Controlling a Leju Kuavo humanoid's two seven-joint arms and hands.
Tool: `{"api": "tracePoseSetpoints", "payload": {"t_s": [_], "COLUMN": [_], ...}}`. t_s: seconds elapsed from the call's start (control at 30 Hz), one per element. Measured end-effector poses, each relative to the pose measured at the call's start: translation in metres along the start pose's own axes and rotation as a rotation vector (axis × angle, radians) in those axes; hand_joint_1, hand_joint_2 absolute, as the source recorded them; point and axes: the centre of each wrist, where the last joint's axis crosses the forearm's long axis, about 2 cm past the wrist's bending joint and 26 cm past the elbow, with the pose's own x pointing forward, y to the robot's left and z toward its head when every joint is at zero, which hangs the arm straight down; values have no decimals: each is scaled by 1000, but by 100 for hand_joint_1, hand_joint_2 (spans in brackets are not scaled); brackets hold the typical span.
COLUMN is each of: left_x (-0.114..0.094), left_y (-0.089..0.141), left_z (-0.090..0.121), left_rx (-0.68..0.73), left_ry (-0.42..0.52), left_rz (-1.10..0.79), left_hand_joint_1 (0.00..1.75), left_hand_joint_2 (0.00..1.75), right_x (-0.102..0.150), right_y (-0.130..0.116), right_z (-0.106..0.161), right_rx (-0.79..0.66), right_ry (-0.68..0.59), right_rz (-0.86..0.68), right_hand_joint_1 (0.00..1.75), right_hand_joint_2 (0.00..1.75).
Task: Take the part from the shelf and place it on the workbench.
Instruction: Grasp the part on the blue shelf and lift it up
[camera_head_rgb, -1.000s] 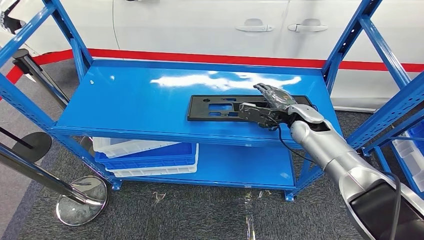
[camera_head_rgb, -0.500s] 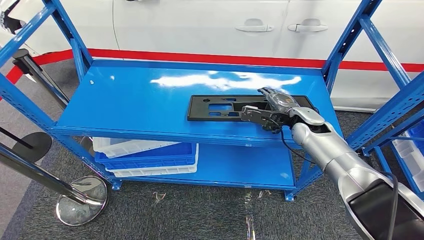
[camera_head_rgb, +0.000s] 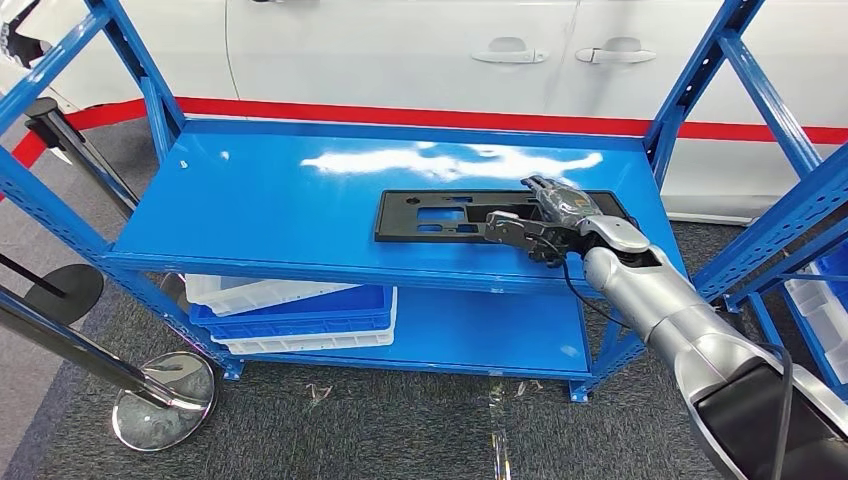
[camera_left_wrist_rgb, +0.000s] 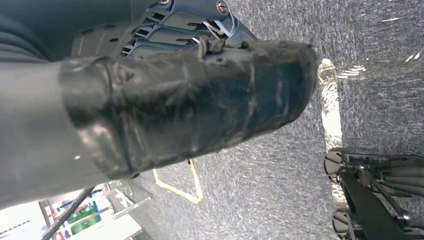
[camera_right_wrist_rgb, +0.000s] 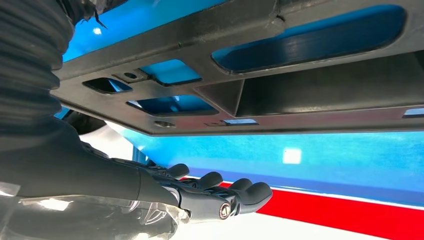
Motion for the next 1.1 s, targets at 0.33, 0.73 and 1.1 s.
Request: {"api": "tracePoseSetpoints", "payload": {"t_s": [0.33, 0.73, 1.1], "left_x": [0, 0, 0], "left_y": [-1, -1, -2], "left_z": [0, 0, 0], "left_rx": [-2, -4, -8], "left_ry": [6, 4, 4], "left_rz": [-2, -1, 0], "left_hand_joint_1": [0, 0, 0], "left_hand_joint_2": [0, 0, 0], "right_x": [8, 17, 18], "right_y": [6, 16, 17], "right_z": [-2, -2, -3], "right_rx": [35, 125, 121], "right_ry": [-2, -9, -17], "right_rz": [27, 51, 50], "right_hand_joint_1": [0, 167, 170], "right_hand_joint_2": [175, 175, 175]}}
